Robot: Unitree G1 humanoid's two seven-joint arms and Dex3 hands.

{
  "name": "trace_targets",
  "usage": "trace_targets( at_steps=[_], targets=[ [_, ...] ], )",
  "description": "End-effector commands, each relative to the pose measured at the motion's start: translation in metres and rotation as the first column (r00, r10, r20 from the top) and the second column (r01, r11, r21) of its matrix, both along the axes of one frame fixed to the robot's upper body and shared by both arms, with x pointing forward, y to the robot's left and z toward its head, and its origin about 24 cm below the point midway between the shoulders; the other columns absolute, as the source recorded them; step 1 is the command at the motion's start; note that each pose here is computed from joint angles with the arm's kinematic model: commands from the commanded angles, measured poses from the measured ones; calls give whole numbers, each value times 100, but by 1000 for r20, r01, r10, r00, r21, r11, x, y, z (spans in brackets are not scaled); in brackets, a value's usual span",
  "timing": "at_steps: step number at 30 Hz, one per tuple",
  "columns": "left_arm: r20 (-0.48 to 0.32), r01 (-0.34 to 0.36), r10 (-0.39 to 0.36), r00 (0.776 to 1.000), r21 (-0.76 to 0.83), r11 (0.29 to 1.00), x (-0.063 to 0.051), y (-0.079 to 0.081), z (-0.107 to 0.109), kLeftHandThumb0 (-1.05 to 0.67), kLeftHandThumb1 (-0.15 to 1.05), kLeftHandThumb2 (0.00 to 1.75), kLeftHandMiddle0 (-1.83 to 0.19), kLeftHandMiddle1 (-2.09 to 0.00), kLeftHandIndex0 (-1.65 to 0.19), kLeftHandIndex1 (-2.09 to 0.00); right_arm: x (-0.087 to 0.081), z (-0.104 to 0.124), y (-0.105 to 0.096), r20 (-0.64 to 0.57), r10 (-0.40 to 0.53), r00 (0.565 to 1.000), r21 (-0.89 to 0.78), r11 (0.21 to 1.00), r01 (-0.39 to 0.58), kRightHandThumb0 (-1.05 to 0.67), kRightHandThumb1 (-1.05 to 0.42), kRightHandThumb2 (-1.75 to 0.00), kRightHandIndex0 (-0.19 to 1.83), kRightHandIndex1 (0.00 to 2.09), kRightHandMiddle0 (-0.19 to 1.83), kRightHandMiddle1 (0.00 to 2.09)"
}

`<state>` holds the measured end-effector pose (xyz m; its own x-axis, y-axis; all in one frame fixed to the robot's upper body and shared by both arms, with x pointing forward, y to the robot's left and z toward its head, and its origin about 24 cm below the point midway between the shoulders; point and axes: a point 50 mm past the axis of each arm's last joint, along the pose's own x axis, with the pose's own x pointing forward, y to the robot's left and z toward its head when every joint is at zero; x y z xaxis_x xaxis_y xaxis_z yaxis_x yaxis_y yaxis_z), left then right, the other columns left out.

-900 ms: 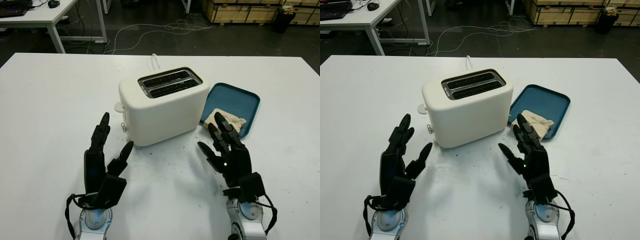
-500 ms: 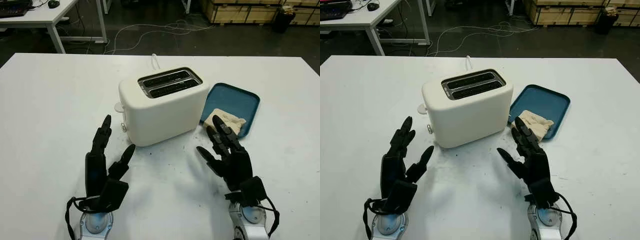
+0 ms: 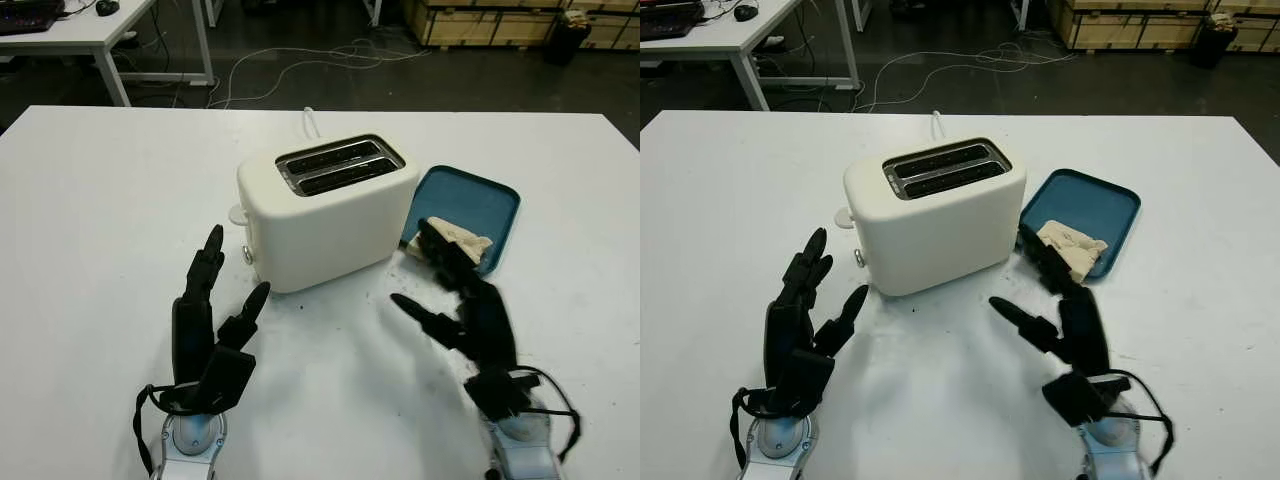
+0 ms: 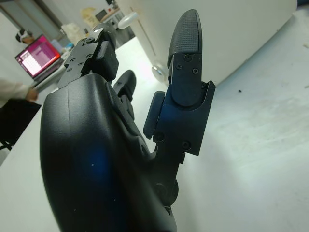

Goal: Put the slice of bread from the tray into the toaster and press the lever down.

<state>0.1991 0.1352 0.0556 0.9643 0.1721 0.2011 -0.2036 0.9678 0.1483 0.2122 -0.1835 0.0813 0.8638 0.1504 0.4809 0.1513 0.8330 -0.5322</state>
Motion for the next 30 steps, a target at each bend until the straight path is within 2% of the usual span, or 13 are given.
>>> trace_targets(
  at_steps=[1,4,13,24,30],
  targets=[
    [18,-5,5,1000,5,1000,0,-2,1,-63,92,34,-3,-64,-26,-2,2,11,-6,112,-29,993,-102,994,40,-40,-79,0,44,4,43,4],
    [15,-1,1,1000,-10,1000,-1,-4,1,-62,92,33,-2,-64,-26,-2,10,13,-19,159,-72,985,-222,969,107,-35,-75,0,43,2,43,2],
    [23,-8,8,1000,-8,1000,-2,-4,1,-64,92,34,-3,-63,-25,-1,43,0,-58,224,-224,949,-498,810,309,-41,-71,0,45,1,47,2],
    [24,4,-3,1000,-38,999,-4,-5,1,-61,92,34,-1,-64,-25,-1,71,-31,-76,174,-301,938,-650,681,339,-43,-72,-1,40,0,45,1],
    [20,-2,2,1000,-39,999,-4,-5,1,-63,92,35,-2,-64,-25,-1,74,-45,-73,120,-321,939,-664,677,316,-47,-71,-1,38,0,43,0]
  ],
)
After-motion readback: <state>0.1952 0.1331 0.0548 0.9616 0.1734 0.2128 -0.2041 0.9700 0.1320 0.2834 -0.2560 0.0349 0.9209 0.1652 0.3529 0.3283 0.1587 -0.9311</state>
